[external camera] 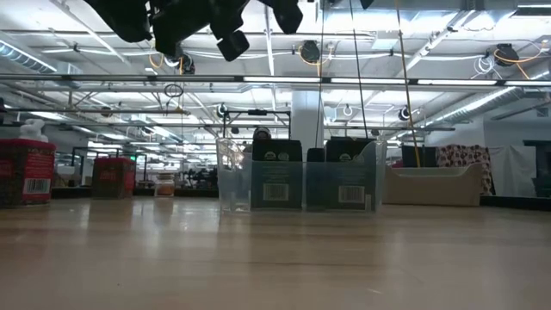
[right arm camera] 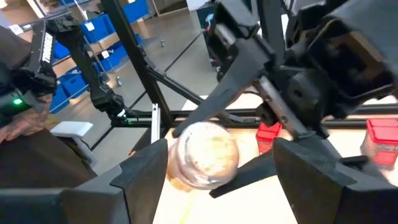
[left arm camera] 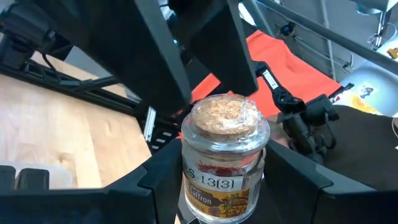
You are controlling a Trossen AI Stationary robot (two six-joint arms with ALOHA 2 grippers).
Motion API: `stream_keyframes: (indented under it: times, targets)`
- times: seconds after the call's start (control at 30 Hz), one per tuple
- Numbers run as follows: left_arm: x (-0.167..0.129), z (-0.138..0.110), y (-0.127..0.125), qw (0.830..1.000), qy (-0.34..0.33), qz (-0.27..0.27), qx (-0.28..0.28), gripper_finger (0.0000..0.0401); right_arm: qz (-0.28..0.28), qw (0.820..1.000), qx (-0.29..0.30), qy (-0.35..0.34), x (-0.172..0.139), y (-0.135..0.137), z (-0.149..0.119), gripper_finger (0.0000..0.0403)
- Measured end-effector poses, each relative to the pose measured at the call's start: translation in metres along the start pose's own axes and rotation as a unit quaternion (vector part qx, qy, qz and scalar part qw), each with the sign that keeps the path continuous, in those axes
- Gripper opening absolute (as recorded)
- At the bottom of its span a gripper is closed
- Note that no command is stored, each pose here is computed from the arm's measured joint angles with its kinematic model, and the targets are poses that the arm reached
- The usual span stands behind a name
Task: Sort spices by type
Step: Put the brown seasoning bottle into the gray bin
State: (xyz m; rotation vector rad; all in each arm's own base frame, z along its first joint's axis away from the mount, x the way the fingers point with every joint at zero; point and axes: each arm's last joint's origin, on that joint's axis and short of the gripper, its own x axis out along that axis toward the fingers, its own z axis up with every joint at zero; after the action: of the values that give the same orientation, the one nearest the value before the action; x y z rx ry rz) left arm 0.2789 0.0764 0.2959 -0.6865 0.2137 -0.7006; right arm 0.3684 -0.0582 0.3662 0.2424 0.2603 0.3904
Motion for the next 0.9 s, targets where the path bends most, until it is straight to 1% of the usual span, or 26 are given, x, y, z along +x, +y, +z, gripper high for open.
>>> stream_keyframes:
  times: [0.33,0.57,0.9]
  targets:
    - [-0.002,0.001,0.001,1.000,-0.003,0.003,0.000,0.0197,0.010,1.000,-0.001,0.001,0.008,0.013,-0.001,0.0270]
    - [-0.002,0.001,0.001,1.000,-0.006,0.008,-0.001,0.0197,0.003,1.000,0.024,0.011,0.019,0.006,-0.010,0.0270]
    - [-0.001,0.000,0.001,1.000,-0.004,0.007,-0.004,0.0197,0.015,0.999,0.027,0.014,0.019,0.006,-0.010,0.0270]
